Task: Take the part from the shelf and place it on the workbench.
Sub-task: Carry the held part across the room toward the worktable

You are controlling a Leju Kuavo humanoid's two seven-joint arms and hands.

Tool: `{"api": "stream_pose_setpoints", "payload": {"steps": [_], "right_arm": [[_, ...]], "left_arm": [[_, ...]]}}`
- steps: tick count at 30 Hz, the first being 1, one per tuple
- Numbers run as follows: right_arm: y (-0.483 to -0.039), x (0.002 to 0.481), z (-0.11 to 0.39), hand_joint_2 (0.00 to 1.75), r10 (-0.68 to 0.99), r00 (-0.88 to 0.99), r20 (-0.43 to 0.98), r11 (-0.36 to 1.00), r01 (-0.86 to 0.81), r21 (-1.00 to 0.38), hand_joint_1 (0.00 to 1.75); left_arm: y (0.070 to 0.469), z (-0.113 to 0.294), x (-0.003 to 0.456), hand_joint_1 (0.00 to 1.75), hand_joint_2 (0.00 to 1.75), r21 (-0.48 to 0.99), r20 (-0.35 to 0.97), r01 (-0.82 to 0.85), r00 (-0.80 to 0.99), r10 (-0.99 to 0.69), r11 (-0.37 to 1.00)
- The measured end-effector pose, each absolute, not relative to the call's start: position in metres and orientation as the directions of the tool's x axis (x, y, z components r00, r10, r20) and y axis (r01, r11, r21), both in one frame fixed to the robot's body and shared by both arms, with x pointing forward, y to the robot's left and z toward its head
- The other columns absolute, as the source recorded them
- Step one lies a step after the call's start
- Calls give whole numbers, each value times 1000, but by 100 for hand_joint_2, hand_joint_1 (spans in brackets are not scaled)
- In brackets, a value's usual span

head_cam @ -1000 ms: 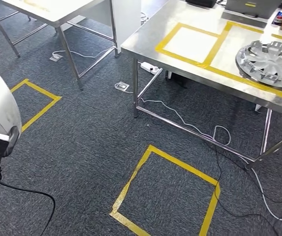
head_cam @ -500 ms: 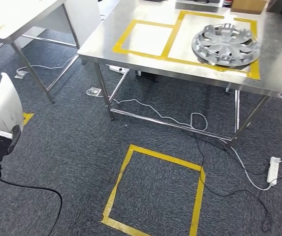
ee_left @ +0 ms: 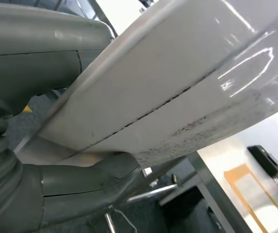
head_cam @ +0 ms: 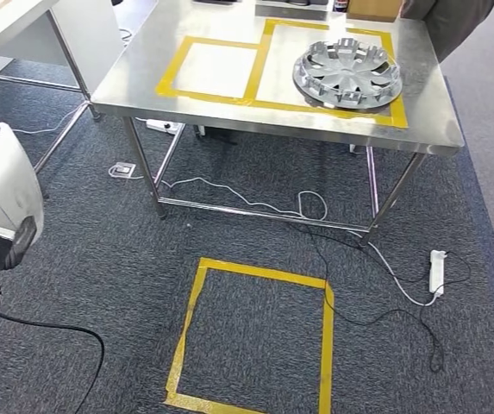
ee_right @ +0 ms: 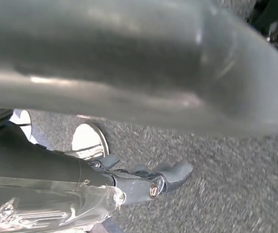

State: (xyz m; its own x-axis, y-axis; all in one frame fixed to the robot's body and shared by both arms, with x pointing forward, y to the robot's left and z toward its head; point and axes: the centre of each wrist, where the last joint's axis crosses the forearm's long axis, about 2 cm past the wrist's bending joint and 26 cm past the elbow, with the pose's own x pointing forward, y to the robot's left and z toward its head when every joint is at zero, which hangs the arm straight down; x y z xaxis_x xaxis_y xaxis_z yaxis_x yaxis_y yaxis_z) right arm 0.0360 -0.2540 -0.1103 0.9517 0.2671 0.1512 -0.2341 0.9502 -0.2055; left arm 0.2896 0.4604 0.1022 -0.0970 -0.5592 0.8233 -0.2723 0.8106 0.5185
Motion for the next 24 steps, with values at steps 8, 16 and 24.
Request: {"api": "stream_pose_setpoints", "payload": {"steps": [8, 16, 24], "right_arm": [[-253, 37, -110, 0, 269, 954, 131, 953, -244, -179, 0], [-250, 41, -110, 0, 268, 949, 165, 959, -246, -139, 0], [-242, 33, -110, 0, 256, 953, 162, 964, -239, -117, 0]], "left_arm": [[467, 107, 291, 175, 175, 510, 831, -249, -102, -546, 823], [471, 113, 295, 175, 175, 512, 817, -247, -154, -556, 822], [474, 108, 287, 175, 175, 518, 813, -235, -164, -559, 823]]}}
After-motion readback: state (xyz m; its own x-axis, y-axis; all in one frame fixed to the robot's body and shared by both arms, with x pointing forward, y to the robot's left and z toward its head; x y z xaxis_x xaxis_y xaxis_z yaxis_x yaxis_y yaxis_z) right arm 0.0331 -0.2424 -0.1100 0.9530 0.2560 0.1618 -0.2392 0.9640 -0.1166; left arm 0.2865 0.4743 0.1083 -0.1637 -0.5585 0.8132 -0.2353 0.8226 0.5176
